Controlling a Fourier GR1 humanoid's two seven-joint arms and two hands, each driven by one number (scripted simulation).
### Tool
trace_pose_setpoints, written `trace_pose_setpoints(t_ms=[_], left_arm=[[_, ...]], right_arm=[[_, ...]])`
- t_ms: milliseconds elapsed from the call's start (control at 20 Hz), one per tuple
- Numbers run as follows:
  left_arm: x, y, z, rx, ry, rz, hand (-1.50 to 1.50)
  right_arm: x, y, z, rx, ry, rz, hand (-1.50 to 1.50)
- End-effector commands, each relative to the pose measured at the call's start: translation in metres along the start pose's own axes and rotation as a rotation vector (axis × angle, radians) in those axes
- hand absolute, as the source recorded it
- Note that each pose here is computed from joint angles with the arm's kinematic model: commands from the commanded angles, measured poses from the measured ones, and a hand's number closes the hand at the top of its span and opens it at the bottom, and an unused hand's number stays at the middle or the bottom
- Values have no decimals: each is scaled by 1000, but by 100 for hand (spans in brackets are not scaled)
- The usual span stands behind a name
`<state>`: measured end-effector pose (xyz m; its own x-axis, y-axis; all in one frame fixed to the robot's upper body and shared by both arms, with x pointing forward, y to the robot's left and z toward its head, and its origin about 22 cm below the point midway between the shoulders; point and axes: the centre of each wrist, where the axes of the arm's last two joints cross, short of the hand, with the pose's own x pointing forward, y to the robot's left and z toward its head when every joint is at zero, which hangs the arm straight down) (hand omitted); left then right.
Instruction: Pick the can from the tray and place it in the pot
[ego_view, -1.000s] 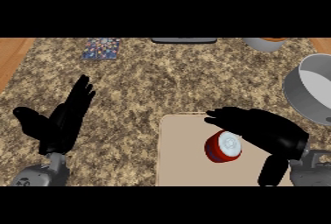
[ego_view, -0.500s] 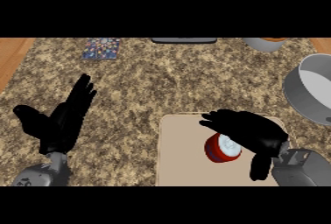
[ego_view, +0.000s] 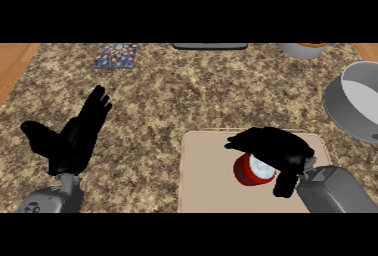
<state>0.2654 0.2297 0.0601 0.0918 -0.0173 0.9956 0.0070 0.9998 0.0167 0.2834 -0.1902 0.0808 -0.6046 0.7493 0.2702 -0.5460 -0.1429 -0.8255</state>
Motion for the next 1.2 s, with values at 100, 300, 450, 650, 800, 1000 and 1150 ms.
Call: trace_pose_setpoints(t_ms=[100,300,450,650,800,1000,1150], left_arm=[[-1,-1,13,-1,7,7,0],[13,-1,15,7,-13,0,0],[1,3,17,14,23,6,0],[-8,-11,6,5,1,-8,0],[-4,14,11,88,7,4,0],[-9,30,17,170,32,4,0],[-7,26,20,147,26,15,0]], right_arm=[[-10,0,-15,-62,-135,-38,150],[-10,14,1,-80,-133,-15,150],[24,22,-14,-104,-165,-14,150],[-2,23,-17,-124,-149,-31,150],[-83,40,71,-233,382,-204,150],[-139,69,160,-352,865,-336,150],[-154,64,222,-561,1099,-325,150]])
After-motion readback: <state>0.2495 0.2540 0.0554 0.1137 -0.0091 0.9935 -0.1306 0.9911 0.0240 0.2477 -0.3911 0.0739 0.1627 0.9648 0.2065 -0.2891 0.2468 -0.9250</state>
